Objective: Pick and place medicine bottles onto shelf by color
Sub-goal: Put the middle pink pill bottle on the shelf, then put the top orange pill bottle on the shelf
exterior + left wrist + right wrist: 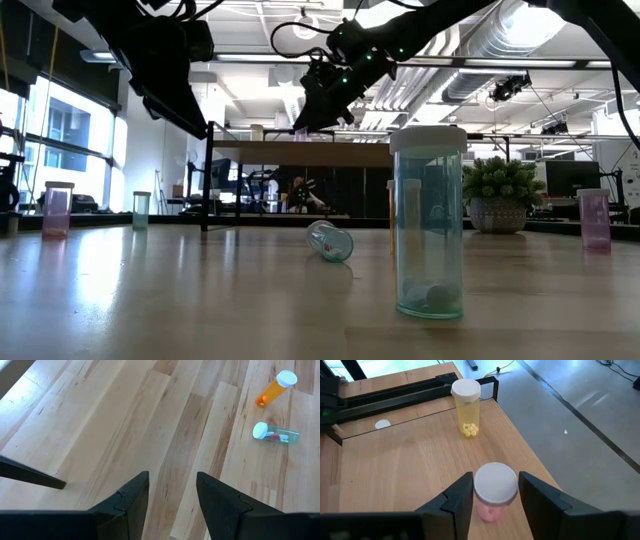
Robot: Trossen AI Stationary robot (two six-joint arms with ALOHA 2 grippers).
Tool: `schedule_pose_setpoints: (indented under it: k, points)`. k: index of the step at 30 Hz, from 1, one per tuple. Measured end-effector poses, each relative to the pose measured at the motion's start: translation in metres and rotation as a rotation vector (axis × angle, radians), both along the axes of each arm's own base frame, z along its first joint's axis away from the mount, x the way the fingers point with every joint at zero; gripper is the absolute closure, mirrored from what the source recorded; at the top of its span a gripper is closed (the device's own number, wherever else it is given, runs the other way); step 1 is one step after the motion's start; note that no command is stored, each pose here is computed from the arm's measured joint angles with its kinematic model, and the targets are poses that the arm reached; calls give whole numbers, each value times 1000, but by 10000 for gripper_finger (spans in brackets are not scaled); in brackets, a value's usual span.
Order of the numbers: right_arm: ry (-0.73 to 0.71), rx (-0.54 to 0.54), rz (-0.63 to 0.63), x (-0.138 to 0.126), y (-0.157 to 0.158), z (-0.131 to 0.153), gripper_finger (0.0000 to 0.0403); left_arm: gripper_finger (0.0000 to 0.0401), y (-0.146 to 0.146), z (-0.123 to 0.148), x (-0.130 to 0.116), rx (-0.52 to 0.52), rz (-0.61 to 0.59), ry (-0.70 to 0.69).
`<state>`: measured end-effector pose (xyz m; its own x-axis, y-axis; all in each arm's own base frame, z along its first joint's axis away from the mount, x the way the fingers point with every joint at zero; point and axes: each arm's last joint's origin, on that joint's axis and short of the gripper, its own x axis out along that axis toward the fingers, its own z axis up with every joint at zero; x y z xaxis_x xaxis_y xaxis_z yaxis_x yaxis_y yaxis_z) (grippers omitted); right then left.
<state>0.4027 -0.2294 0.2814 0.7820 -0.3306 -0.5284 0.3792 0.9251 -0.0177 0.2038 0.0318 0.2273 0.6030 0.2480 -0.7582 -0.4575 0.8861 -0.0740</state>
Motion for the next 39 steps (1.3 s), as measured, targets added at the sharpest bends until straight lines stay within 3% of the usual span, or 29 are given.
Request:
schedule_pose_setpoints:
  k: [18,30,39]
  points:
    - [-8,-33,32,-3,10,35,253,244,0,0,0,-2,-1,7]
    - [110,-40,135,-6,41,83,253,244,-1,-2,-2,-11,-7,27]
    - [284,4,249,-8,76,81,253,245,-2,-4,-4,-69,-12,51]
